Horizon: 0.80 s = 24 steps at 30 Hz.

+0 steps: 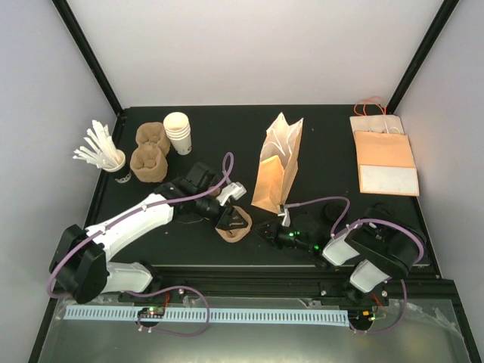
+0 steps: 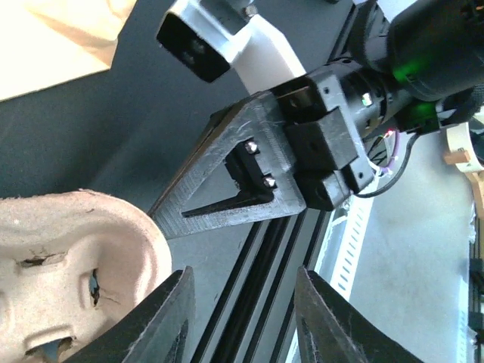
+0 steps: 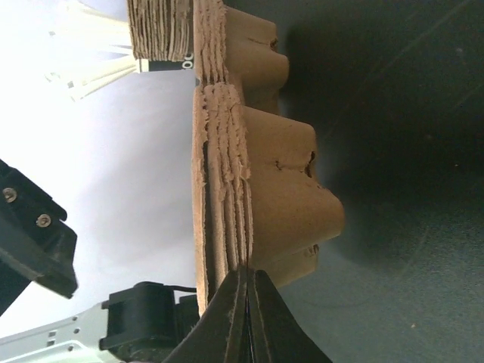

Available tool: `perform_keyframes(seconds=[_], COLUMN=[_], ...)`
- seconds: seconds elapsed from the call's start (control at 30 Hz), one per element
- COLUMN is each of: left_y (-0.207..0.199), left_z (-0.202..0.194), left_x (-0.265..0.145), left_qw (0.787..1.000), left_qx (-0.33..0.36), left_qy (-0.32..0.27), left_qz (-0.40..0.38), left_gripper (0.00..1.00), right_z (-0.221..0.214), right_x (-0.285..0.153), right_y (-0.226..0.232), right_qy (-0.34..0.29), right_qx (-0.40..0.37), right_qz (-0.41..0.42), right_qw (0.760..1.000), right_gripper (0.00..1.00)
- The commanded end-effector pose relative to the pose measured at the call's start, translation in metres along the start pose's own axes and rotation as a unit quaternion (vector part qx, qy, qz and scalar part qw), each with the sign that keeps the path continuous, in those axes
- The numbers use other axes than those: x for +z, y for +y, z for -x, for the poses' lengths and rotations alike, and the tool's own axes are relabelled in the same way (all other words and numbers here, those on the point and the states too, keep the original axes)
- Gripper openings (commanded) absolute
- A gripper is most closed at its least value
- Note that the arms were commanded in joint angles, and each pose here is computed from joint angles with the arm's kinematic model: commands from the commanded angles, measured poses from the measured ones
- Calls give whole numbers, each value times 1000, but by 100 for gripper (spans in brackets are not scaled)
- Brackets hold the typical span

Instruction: Pack the takeout coffee

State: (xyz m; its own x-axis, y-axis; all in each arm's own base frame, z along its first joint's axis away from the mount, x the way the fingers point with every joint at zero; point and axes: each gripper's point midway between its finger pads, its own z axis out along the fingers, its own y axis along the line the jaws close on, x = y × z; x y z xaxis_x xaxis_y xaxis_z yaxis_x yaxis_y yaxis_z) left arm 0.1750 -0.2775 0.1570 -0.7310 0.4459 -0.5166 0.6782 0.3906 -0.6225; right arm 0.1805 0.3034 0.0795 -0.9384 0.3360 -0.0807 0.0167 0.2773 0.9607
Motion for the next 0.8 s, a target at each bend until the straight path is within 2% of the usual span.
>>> perform_keyframes(seconds=[0.0,0.2,0.4,0.63,0.77], left_y=[9,16,18,38,39], left_z=[-3,-16,-23,-15,-10], left_x=[7,10,21,23,26], left_qw=[1000,995,986,970,971], left_qx=[-14,-8,42,64,77], left_qy=[21,55,92,94,83], left_qz=[13,78,135,213,211], left_gripper=[41,50,69,69,69], right_z=[2,4,4,4,4], right_x=[4,4,6,7,7], right_y=[11,15,21,25,26], right_qy=[1,-3,1,2,3], right_qx=[-34,-54,-60,-61,-62], right_qz=[4,-1,6,11,12], right_qw=[999,999,998,998,998], right_gripper=[3,3,3,3,3])
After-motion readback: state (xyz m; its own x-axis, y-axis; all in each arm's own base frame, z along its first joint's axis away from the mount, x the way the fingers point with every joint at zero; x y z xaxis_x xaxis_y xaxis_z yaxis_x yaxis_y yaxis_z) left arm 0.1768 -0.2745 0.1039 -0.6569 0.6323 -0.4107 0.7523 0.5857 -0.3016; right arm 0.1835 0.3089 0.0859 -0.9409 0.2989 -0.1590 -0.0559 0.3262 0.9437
